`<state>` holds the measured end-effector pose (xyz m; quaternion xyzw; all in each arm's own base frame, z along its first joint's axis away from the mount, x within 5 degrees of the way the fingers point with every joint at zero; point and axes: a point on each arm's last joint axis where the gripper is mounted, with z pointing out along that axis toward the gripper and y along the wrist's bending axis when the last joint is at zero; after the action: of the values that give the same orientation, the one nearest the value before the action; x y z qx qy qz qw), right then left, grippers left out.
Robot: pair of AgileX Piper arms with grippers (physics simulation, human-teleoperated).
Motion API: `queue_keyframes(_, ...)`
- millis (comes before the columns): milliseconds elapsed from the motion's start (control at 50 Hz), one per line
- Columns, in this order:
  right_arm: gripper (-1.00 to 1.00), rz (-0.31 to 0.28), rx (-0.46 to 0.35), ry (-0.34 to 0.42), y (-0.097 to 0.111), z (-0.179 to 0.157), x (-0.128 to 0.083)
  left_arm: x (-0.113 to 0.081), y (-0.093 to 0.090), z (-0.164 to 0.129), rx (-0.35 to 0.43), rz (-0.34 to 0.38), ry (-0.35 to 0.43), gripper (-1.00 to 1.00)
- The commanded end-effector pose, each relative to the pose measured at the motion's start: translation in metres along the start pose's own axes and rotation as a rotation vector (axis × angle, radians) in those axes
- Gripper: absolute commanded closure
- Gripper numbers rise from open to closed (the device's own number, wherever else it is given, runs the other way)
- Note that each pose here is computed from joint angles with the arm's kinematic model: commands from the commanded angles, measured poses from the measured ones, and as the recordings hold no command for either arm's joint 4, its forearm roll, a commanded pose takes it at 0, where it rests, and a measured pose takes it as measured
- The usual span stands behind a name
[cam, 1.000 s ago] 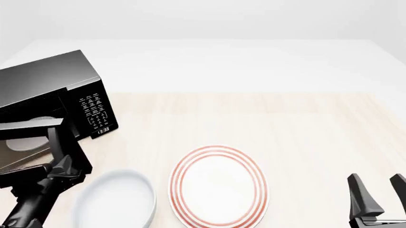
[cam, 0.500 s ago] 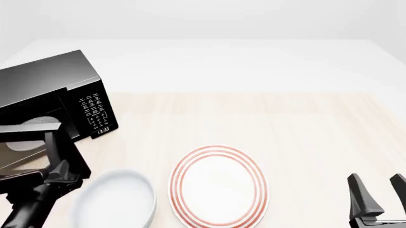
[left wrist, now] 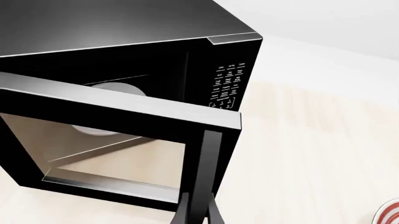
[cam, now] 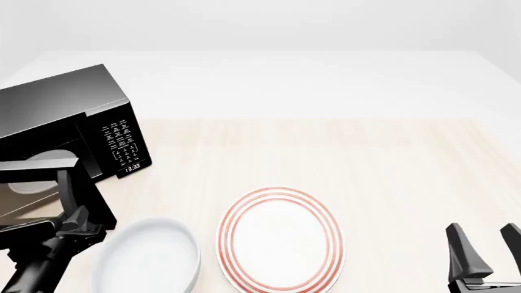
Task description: Open the microwave.
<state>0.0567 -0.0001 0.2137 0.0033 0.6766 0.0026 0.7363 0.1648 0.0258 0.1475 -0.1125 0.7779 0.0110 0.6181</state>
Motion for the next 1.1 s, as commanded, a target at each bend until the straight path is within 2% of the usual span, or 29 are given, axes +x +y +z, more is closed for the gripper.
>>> queue_keyframes(20,-1.0,0.0,0.0,0.0,0.0,0.0,0.0,-0.024,-0.006,0.007,0.043,-0.004,-0.149,1.0)
queue_keyframes(100,-1.0,0.0,0.0,0.0,0.0,0.0,0.0,-0.023,-0.005,0.006,0.038,-0.005,-0.149,1.0)
queue_keyframes(120,-1.0,0.0,0.0,0.0,0.0,0.0,0.0,-0.023,-0.004,0.006,0.033,-0.004,-0.148,-1.0)
queue_keyframes(460,-1.0,0.0,0.0,0.0,0.0,0.0,0.0,-0.021,0.0,0.003,0.012,-0.013,-0.153,-1.0)
queue_keyframes(680,-1.0,0.0,0.0,0.0,0.0,0.0,0.0,-0.021,-0.003,0.004,0.03,-0.017,-0.149,-1.0)
queue_keyframes(1100,-1.0,0.0,0.0,0.0,0.0,0.0,0.0,-0.039,-0.006,-0.023,0.034,0.0,-0.175,-1.0)
